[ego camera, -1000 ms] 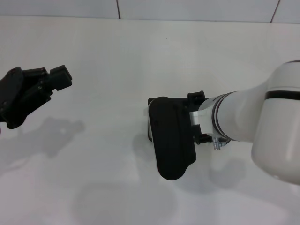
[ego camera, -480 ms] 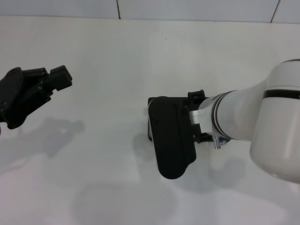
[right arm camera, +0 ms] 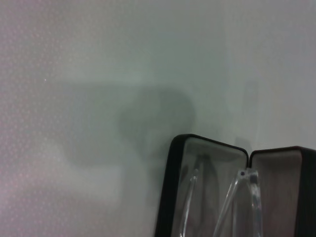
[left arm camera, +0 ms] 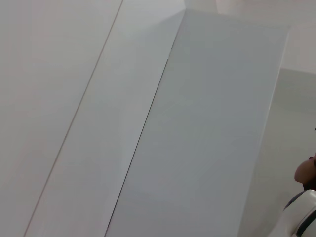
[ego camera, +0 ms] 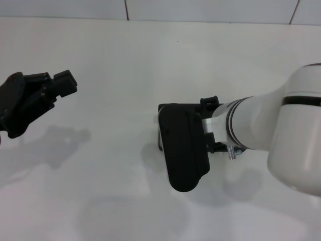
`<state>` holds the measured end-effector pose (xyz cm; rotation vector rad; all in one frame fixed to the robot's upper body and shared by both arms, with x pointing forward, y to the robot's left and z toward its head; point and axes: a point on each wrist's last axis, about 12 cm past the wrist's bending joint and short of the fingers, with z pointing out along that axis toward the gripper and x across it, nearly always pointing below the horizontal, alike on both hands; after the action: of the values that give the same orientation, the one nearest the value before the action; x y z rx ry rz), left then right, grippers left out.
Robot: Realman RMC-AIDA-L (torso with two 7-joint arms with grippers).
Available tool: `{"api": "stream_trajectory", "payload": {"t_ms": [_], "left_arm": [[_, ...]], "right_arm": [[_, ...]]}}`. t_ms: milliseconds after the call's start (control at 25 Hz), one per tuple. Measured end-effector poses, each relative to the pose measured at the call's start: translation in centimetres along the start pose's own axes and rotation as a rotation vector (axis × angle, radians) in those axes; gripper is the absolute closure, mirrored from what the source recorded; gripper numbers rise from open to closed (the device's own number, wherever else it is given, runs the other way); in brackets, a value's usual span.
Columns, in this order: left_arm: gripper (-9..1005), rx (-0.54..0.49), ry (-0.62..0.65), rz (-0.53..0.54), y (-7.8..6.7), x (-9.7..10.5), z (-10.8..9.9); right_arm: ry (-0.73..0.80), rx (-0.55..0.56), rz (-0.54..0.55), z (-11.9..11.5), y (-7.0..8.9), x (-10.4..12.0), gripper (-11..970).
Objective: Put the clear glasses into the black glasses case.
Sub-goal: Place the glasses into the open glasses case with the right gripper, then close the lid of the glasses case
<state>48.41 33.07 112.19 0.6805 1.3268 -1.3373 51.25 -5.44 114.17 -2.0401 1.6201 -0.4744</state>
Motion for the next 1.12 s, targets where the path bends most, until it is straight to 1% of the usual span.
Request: {"api": "stream_trajectory", "payload": {"t_ms": [280,480,640,1120], "left_arm": [[924,0.0,0.0,-0.001,0.0,0.0,0.0],[924,0.0,0.0,-0.002,0.0,0.0,0.0],[923,0.0,0.0,-0.003,0.0,0.0,0.0],[921,-0.001,0.0,-0.001,0.0,0.0,0.0]], "right_arm": [[0.0,0.001,-0.002,0.0,0.0,0.0,825],[-0.001,0.002,-0.004,0.0,0.0,0.0,792],[-0.002,0.001,-0.007,-0.2,0.0,-0.1,793],[-0.037,-0.01,-0.006,-1.7,0.8,-0.7,795]]}}
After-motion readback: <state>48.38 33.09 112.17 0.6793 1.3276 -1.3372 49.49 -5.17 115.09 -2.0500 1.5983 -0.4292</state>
